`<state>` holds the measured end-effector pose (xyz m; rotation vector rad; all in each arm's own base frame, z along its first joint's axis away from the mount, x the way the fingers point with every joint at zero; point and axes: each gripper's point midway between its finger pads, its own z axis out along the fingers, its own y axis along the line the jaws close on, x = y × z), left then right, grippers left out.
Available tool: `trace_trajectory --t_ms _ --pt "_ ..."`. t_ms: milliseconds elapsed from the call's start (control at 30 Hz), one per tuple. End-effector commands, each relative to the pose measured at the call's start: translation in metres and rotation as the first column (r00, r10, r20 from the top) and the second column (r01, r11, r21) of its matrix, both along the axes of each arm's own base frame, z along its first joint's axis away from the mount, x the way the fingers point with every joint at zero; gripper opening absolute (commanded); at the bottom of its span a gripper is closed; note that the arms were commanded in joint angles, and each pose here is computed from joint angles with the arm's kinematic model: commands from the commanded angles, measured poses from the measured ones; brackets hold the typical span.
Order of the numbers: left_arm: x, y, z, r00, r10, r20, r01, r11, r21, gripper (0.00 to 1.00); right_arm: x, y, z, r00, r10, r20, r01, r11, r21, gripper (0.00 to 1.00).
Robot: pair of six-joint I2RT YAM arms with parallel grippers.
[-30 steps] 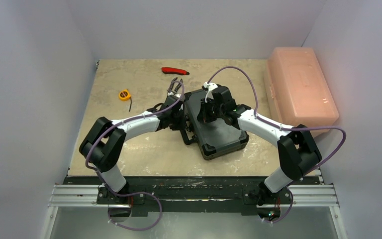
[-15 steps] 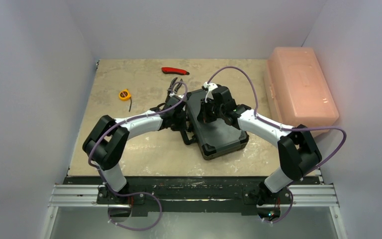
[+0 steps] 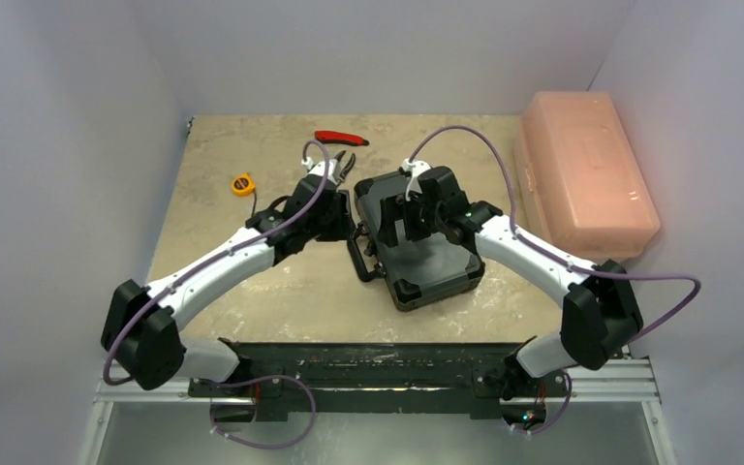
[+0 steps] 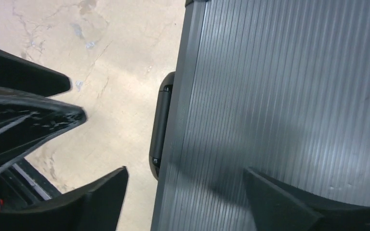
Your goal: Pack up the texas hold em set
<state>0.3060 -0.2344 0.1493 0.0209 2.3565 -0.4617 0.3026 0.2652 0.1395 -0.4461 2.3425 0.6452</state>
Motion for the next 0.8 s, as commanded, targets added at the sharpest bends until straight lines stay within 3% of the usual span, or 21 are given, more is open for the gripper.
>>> trace_trajectory --t_ms 0,167,300,567,767 --pt "-0.012 0.024 0.031 0.996 0.005 0.093 -0.009 0.999 0.037 0.54 0.011 0.001 0.06 0.992 -0.023 0.122 0.016 0.998 0.059 0.99" --pt "-0.03 0.052 0.063 0.987 0.012 0.163 -0.024 0.997 0.07 0.82 0.009 0.001 0.106 0.975 -0.038 0.22 0.007 0.99 0.142 0.99" --pt "-0.045 0.072 0.095 0.97 0.008 0.243 -0.027 0.997 0.075 0.96 0.009 -0.003 0.144 0.95 -0.08 0.302 0.014 0.977 0.214 0.99" --pt "-0.076 0.127 0.14 0.93 0.108 0.352 -0.147 0.986 0.084 0.98 -0.007 -0.02 0.216 0.867 -0.165 0.47 -0.013 0.936 0.353 0.99" --pt "-0.088 0.153 0.158 0.907 0.079 0.413 -0.161 0.973 0.168 0.98 -0.019 -0.03 0.246 0.827 -0.214 0.52 -0.03 0.907 0.42 0.99"
